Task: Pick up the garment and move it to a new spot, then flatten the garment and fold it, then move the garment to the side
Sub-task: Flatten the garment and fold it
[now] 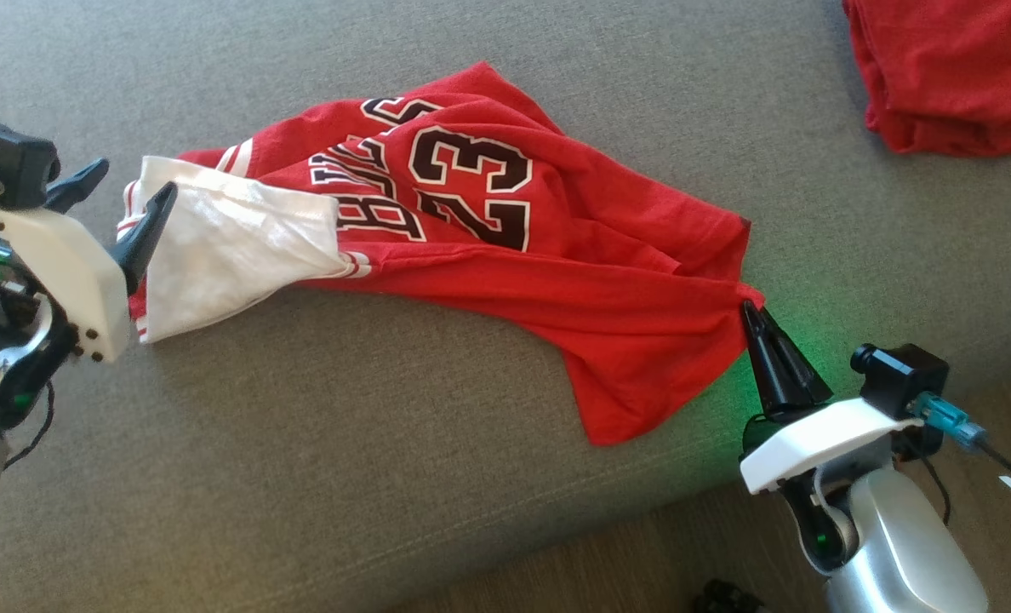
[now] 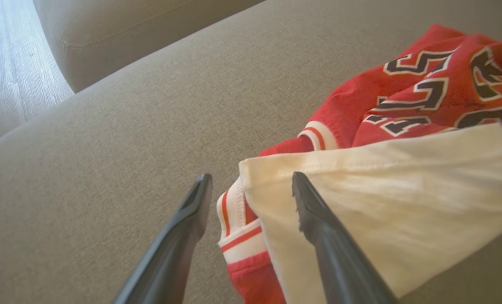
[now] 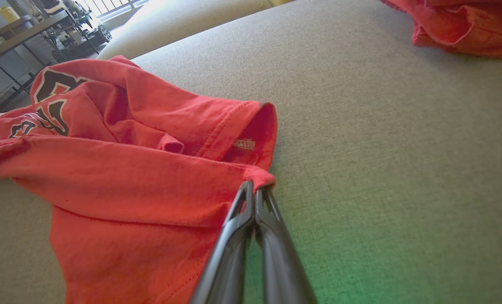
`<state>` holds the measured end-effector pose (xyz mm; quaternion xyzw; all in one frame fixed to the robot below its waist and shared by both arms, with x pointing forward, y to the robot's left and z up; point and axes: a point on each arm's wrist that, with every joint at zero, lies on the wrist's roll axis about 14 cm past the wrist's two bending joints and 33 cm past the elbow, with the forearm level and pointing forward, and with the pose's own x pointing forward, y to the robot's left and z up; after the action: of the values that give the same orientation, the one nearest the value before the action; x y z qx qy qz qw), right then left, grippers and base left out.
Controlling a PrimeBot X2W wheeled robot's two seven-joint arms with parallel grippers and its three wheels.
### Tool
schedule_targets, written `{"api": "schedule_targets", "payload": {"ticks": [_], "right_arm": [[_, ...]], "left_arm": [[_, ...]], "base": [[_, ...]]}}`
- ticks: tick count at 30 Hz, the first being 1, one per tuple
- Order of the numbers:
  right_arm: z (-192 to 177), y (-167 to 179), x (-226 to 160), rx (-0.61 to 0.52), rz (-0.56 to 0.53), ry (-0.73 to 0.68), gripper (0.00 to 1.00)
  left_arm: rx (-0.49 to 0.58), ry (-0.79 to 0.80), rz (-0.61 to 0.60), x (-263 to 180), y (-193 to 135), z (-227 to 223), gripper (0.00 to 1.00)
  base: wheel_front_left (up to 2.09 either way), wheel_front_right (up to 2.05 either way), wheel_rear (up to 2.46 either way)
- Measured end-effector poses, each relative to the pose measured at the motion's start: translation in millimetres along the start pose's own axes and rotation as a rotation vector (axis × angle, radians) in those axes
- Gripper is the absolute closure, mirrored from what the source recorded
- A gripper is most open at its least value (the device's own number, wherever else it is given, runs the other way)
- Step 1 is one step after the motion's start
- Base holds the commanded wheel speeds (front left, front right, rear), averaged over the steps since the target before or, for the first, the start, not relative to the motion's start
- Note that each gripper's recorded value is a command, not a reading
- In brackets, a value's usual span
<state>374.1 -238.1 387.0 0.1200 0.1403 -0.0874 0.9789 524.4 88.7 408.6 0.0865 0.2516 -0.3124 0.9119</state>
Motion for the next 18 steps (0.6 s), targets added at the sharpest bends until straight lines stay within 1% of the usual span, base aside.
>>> {"api": "schedule_targets", "payload": {"ticks": [3, 6, 14, 18], "right_arm": [[-0.2, 1.8, 1.6, 0.0, 0.005, 0.0, 1.0], [0.3, 4.2, 3.8, -0.001, 0.012, -0.002, 1.0], [0.2, 4.5, 7.0, -0.034, 0.018, 0.0, 1.0], [0.9, 3.4, 7.6, -0.038, 0.015, -0.004, 1.0]], "left_arm": [[-0.004, 0.021, 0.011, -1.2, 3.5, -8.7, 0.0], [-0.039, 0.028, 0.012, -0.2, 4.7, -14.0, 0.0], [-0.021, 0.009, 0.001, 12.3, 3.6, -9.8, 0.0], [-0.038, 0.012, -0.015, 15.4, -0.1, -11.3, 0.0]], "base": [[0.0, 0.0, 0.0], [0.0, 0.0, 0.0], [0.0, 0.0, 0.0], [0.0, 0.0, 0.0]]}}
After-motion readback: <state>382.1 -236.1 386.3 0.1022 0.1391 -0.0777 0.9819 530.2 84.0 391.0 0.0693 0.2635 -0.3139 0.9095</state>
